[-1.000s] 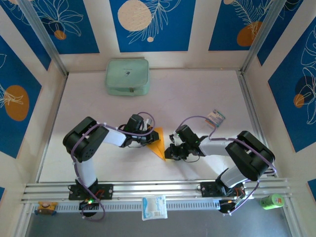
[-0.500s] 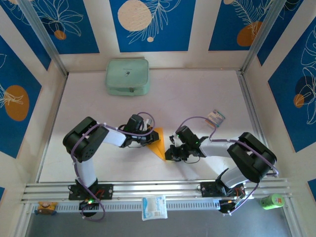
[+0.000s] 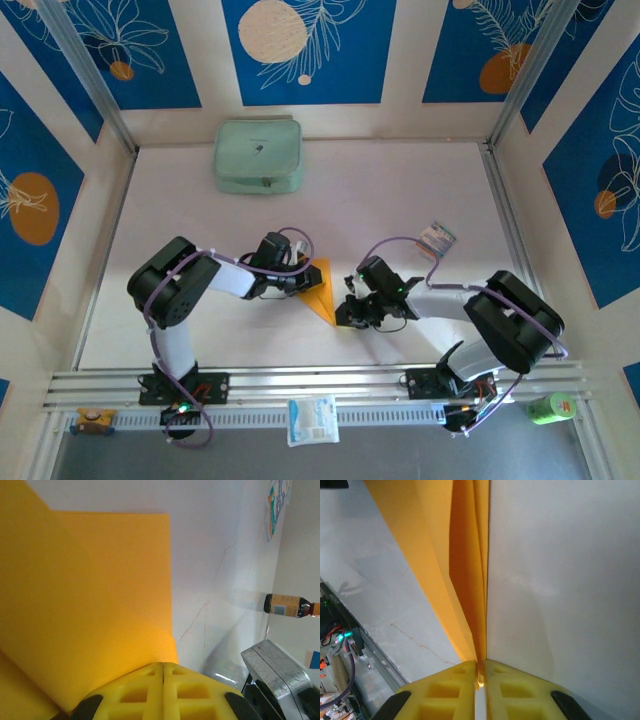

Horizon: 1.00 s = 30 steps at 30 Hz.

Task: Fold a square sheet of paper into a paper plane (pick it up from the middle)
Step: Fourth fold the wing at the center of the table.

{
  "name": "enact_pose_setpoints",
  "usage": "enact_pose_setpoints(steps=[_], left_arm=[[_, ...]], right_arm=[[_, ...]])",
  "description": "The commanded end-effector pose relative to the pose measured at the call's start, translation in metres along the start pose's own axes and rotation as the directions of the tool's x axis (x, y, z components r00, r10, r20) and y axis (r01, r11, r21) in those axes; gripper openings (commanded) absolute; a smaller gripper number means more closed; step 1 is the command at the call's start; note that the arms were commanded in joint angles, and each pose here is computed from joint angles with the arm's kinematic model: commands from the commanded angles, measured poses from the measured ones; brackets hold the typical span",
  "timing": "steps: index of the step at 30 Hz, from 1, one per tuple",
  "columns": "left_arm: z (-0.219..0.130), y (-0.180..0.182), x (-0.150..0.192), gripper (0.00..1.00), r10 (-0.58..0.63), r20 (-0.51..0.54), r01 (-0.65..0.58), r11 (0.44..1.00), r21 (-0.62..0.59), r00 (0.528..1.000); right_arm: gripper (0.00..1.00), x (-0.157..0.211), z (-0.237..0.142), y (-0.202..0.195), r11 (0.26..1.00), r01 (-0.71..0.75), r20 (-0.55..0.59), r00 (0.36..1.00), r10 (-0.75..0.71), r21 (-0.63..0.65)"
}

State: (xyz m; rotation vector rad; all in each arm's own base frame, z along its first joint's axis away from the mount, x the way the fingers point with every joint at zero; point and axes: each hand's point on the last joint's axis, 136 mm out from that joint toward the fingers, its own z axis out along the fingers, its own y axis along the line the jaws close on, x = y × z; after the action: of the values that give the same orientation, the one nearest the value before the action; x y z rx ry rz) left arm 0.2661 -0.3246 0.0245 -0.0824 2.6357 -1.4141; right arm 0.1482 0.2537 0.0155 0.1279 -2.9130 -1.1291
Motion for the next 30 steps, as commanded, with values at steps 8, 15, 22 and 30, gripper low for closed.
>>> enact_pose_setpoints(steps=[8, 15, 22, 30], left_arm=[[0.003, 0.025, 0.013, 0.03, -0.042, -0.027, 0.04, 0.997, -0.067, 0.999], [0.004, 0.025, 0.013, 0.03, -0.042, -0.028, 0.04, 0.997, -0.068, 0.999], [0.003, 0.025, 0.013, 0.03, -0.041, -0.03, 0.039, 0.997, -0.068, 0.999], [0.003, 0.026, 0.013, 0.03, -0.043, -0.028, 0.041, 0.997, -0.071, 0.999]], right_arm=[[0.13, -0.032, -0.034, 0.038, 0.997, 0.045, 0.129, 0.991, -0.037, -0.061], [0.05, -0.046, -0.011, 0.062, 0.991, 0.07, 0.071, 0.996, -0.062, -0.115], [0.05, -0.05, 0.01, 0.046, 0.998, 0.04, 0.035, 0.999, -0.038, -0.045], [0.05, -0.021, 0.023, 0.01, 0.999, -0.038, -0.027, 0.999, 0.038, -0.008]])
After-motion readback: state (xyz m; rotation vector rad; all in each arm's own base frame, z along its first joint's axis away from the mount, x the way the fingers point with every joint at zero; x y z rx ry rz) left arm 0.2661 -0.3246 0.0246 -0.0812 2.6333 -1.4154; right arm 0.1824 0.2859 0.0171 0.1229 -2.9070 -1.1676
